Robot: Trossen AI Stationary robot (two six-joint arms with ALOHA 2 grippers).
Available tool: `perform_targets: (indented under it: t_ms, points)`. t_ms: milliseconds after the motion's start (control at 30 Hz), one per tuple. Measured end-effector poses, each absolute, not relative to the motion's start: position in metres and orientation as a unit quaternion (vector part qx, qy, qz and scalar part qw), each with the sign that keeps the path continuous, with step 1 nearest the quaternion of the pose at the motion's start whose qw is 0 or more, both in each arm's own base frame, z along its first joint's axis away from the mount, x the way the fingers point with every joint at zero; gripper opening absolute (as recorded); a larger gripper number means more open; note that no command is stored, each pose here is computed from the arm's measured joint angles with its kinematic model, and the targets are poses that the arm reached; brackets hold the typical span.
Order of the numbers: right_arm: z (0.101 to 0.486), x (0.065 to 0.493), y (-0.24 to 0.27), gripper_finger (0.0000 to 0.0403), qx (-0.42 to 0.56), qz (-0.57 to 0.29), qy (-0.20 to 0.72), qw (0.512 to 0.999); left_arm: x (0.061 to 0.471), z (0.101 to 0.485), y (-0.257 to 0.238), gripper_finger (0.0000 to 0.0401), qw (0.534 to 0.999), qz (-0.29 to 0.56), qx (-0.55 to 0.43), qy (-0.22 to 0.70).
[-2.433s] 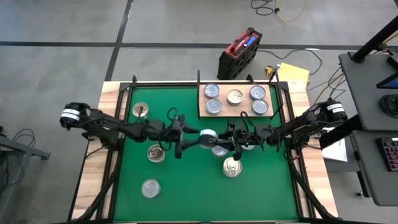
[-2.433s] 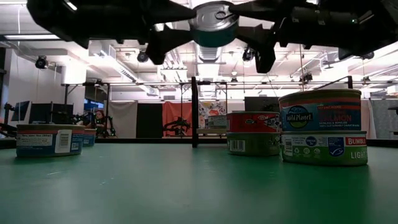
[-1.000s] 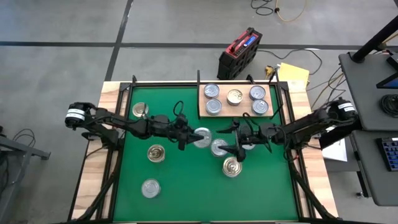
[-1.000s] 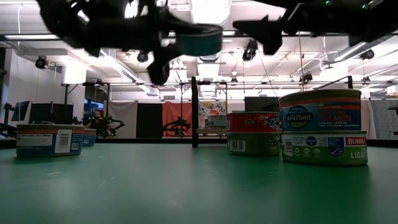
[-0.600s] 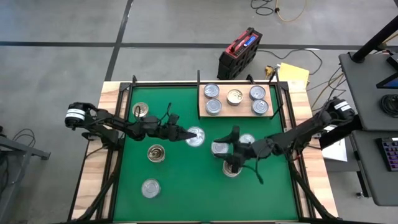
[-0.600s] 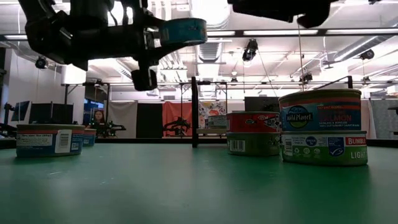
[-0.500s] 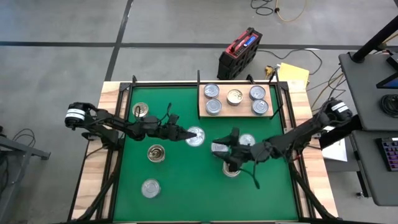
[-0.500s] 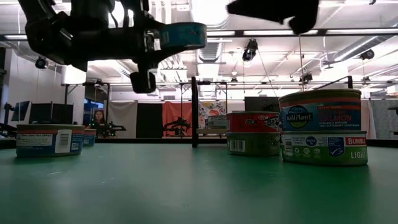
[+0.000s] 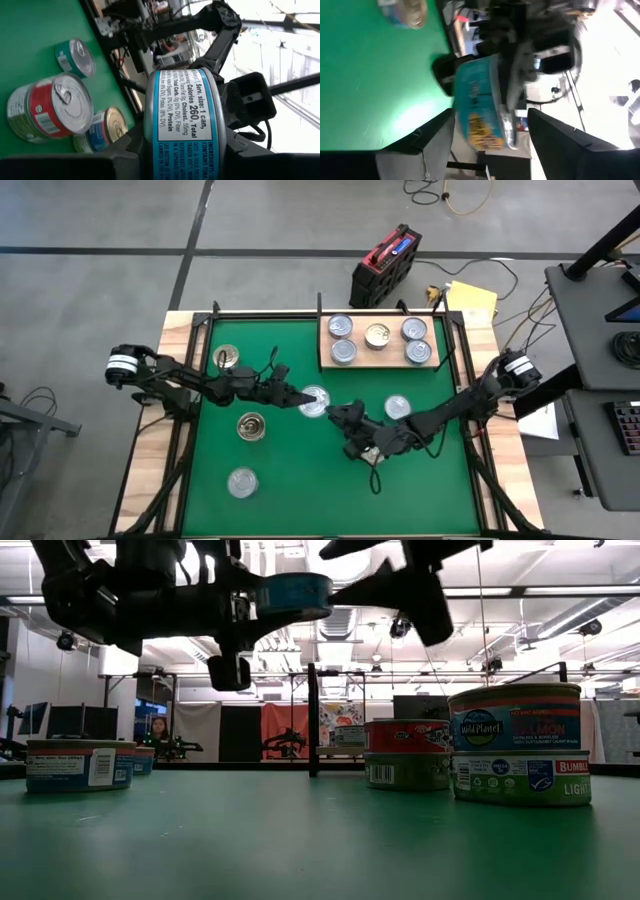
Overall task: Stack canned seafood by type on shelf
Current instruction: Put the green and blue tuna on the shelf
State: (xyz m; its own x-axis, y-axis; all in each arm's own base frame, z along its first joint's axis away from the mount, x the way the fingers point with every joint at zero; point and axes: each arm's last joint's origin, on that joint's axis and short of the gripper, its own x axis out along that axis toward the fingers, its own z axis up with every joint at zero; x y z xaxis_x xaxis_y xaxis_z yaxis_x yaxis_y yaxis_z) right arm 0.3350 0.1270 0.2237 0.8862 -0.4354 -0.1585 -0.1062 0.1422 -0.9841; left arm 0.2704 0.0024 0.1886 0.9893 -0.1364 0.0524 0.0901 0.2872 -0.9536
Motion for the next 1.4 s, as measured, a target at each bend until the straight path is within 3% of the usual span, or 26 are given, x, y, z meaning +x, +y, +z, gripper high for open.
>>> perform_targets:
  t_ms: [400, 700, 767, 933, 1033, 1167, 1400]
  points:
    - [0.216, 0.355, 0.117, 0.0232, -0.663, -0.135, 0.249, 0.693, 0.273, 0.191, -0.002, 0.0110, 0.803, -0.083, -0.590, 0.024]
    - [0.216, 0.356, 0.115, 0.0162, -0.688, -0.127, 0.254, 0.668, 0.273, 0.191, -0.002, 0.0110, 0.812, -0.085, -0.577, 0.024]
    - [0.216, 0.356, 0.115, 0.0143, -0.695, -0.124, 0.255, 0.660, 0.273, 0.191, -0.002, 0.0132, 0.816, -0.085, -0.571, 0.021]
    - [0.217, 0.355, 0.114, 0.0135, -0.688, -0.128, 0.253, 0.668, 0.273, 0.193, -0.002, 0.0256, 0.843, -0.090, -0.529, 0.010]
    - [0.219, 0.354, 0.114, 0.0135, -0.684, -0.137, 0.256, 0.669, 0.273, 0.195, -0.002, 0.0303, 0.853, -0.102, -0.511, 0.004]
    - [0.226, 0.351, 0.112, 0.0135, -0.669, -0.148, 0.258, 0.681, 0.272, 0.199, -0.002, 0.0319, 0.867, -0.120, -0.483, -0.009]
    - [0.250, 0.332, 0.105, 0.0135, -0.614, -0.160, 0.255, 0.730, 0.270, 0.204, 0.007, 0.0301, 0.903, -0.112, -0.412, -0.036]
